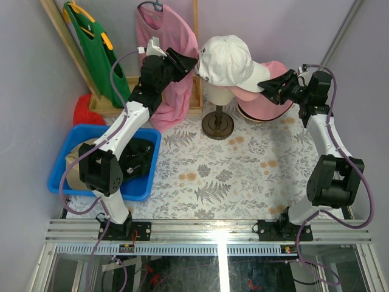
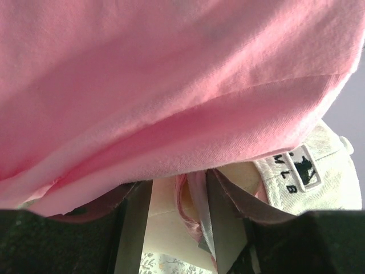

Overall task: Stack the hats
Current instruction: Stack the hat on the hat.

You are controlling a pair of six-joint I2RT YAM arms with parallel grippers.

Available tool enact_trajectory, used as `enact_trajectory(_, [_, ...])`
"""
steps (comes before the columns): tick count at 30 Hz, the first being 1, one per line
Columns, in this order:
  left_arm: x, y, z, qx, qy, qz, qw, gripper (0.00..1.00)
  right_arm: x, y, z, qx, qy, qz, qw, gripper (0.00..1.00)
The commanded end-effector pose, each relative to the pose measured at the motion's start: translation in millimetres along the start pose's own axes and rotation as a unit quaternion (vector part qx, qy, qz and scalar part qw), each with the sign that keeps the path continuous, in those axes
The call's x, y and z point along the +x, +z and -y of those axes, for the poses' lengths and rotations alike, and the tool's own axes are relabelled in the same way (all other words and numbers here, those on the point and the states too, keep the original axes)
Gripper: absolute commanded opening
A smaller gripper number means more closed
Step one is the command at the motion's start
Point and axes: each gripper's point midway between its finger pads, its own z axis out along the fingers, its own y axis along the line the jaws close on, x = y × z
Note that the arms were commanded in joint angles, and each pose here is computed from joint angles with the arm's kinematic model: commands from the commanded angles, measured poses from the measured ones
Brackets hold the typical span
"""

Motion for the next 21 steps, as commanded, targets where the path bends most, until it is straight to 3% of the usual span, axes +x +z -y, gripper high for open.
enact_trajectory(1, [15,7,2,0.023,0.009,-0.037,0.999,0.41,-10,5,-24,-0.028,-0.024,0.011,0.999,0.50])
enact_trajectory(9, [26,13,4,0.045,0.011,-0.065,0.997,0.32,-16,8,-33,-0.047,-0.023,0.020,0.998,0.48])
enact_trajectory(14, [33,13,2,0.051,0.008,-0.080,0.995,0.20,-15,10,-34,-0.049,-0.024,0.015,0.998,0.36])
enact_trajectory(21, [44,7,-1,0.056,0.001,-0.095,0.994,0.12,-7,11,-31,-0.046,-0.024,0.006,0.999,0.19])
